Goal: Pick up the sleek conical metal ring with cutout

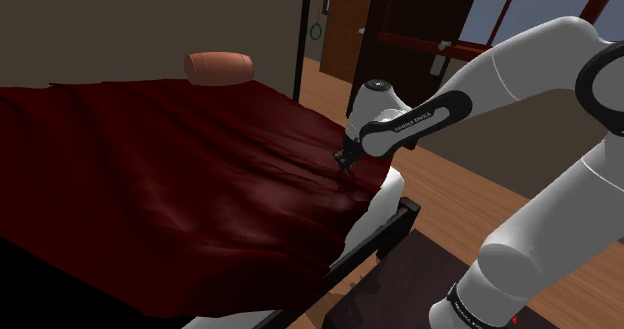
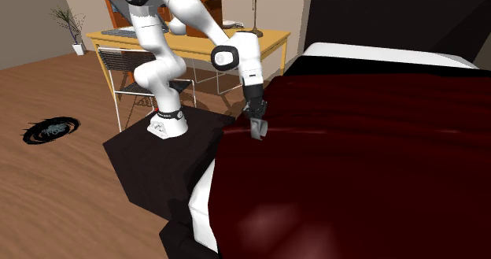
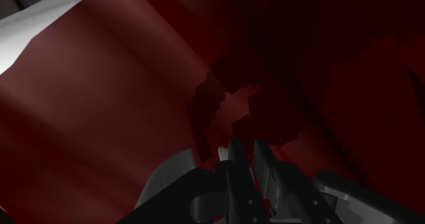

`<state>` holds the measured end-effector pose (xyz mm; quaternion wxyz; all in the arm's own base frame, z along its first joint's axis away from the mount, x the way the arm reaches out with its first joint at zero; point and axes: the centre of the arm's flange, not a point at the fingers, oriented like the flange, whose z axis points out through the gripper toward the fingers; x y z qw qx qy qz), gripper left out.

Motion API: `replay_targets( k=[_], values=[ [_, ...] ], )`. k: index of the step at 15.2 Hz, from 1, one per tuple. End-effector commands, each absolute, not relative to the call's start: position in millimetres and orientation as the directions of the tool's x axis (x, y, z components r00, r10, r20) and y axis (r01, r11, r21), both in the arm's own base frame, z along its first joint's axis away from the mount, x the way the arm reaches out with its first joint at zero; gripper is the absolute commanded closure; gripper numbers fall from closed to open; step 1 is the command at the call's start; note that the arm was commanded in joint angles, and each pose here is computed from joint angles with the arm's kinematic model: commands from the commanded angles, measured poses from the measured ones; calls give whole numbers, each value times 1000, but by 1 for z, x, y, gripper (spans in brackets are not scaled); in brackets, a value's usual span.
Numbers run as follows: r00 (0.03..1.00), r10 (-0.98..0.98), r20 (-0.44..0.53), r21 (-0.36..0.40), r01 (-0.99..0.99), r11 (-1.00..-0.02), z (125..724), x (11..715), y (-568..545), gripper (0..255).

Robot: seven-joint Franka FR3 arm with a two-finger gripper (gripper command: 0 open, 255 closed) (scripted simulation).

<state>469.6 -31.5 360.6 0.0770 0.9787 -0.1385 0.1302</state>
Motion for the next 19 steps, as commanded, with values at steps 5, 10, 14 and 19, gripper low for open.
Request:
replay_targets(
  k=[5,10,14,19],
  values=[
    [928,-251,275,115,-291,-950,376,470,-32,255],
    [928,-251,275,115,-291,-950,402,470,-32,255],
    [928,-251,275,115,-291,-950,423,470,-32,255],
    [928,-251,275,115,-291,-950,440,470,-32,255]
  ],
)
